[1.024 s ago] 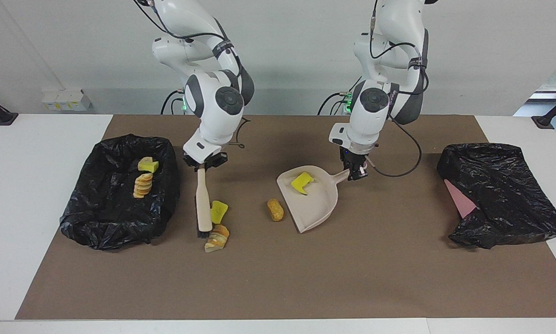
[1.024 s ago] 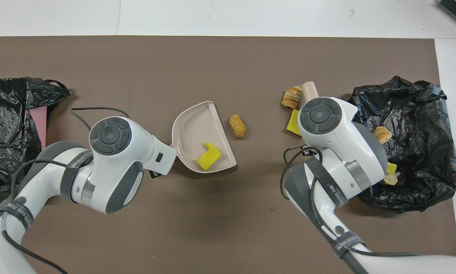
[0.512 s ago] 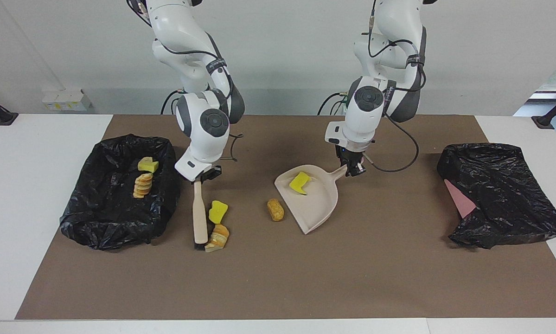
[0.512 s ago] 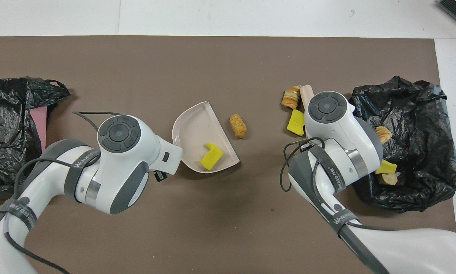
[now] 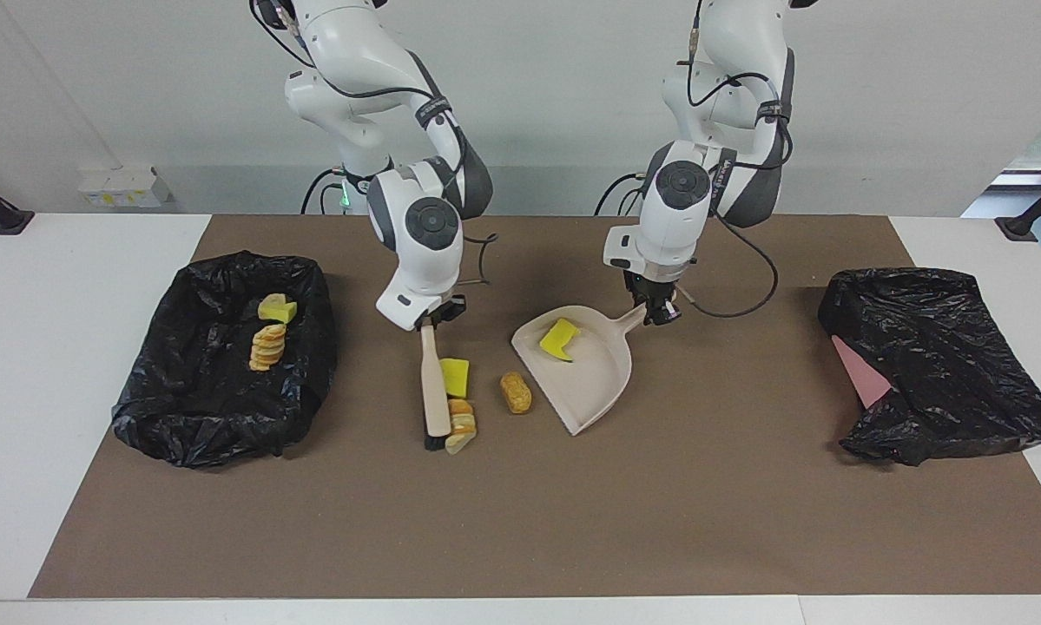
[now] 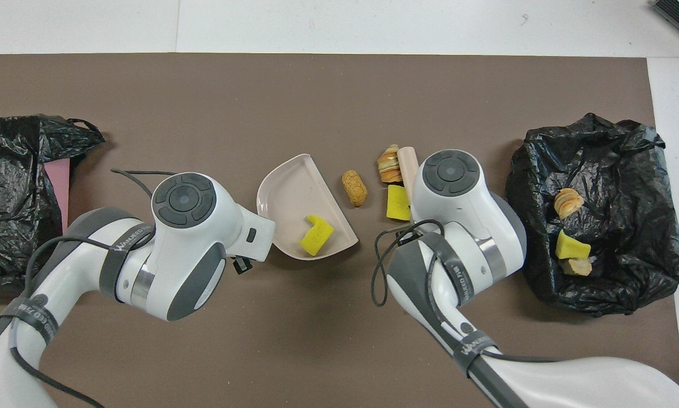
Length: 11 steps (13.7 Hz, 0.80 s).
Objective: Sweep and dump trash in bin
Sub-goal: 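Sweep the remaining pieces into the dustpan with the right gripper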
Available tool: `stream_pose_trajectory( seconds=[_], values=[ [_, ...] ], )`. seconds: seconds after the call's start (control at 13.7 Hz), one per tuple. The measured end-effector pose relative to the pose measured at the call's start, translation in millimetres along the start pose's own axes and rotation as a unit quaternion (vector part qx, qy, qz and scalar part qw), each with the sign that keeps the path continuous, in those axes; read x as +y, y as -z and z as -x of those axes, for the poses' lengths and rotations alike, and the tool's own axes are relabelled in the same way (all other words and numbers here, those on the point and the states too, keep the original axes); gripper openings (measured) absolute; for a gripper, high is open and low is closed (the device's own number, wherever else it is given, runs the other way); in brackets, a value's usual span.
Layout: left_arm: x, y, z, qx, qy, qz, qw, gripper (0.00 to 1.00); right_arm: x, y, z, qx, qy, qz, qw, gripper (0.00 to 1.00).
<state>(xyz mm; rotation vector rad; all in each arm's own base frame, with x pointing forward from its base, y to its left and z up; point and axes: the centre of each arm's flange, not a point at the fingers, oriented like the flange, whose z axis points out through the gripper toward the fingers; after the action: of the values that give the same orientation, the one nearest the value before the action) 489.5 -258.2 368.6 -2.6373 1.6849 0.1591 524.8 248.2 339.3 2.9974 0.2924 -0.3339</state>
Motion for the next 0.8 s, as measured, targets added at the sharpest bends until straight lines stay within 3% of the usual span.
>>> stream_pose_trajectory(
  seconds=[0.44,0.8],
  values=[
    [1.1,-2.8,0.9,-0.002,-0.003,0.001,1.0,0.31,-97.7,11.2,43.2,-0.006,0.042,-0.027,0.999,0.26],
    [-0.3,-13.0,2.2,0.012,-0.034,-0.013,0.999,0.31,-119.3,22.1,57.6,0.003,0.041,-0.025,0.999,0.26]
  ],
)
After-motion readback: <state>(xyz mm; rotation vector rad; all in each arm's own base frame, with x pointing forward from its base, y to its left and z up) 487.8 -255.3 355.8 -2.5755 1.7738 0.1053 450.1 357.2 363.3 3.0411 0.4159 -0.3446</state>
